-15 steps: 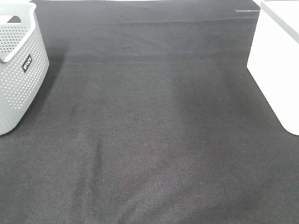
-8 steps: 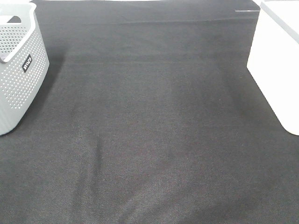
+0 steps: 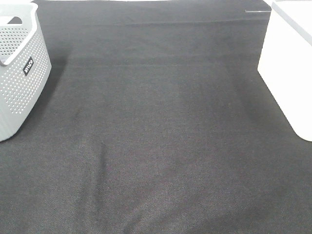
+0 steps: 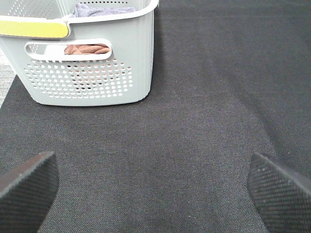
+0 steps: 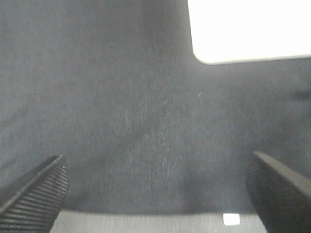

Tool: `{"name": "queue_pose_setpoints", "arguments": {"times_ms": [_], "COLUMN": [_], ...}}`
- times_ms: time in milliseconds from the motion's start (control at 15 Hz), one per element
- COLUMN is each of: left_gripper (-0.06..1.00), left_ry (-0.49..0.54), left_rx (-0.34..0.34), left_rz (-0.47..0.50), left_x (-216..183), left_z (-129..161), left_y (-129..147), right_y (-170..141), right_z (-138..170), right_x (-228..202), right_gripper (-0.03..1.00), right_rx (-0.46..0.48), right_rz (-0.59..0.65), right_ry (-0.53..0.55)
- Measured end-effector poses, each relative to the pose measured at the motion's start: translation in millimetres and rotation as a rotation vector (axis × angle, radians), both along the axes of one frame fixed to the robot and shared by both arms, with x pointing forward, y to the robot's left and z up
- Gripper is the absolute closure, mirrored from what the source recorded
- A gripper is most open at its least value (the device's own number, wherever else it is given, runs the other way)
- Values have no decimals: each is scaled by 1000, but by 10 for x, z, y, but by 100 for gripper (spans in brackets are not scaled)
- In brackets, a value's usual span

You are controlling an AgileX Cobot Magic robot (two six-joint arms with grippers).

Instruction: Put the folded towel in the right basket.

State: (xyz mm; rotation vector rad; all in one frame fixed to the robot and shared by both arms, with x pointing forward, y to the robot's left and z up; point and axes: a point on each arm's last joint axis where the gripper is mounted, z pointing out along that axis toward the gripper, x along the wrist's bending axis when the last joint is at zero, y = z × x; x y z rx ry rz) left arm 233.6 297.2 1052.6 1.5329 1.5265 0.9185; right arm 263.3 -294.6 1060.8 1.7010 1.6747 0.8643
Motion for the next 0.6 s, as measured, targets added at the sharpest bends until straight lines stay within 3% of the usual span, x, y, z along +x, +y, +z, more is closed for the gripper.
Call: {"name": "queue_pose_setpoints", "arguments": {"times_ms": [267,600], "left_gripper": [-3,-3], "left_ry": [0,0], "left_rx": [0,0], "left_rz": [0,0], "left_x": [0,0], "left_z": [0,0], "left_y": [0,0], "right_y": [9,16], "right_z": [-222,-246], "right_x": [-273,-270], "right_gripper": [0,0], "right_rx": [-4,-17], "right_rz": [3,23], "right_ry": [-100,-101]}}
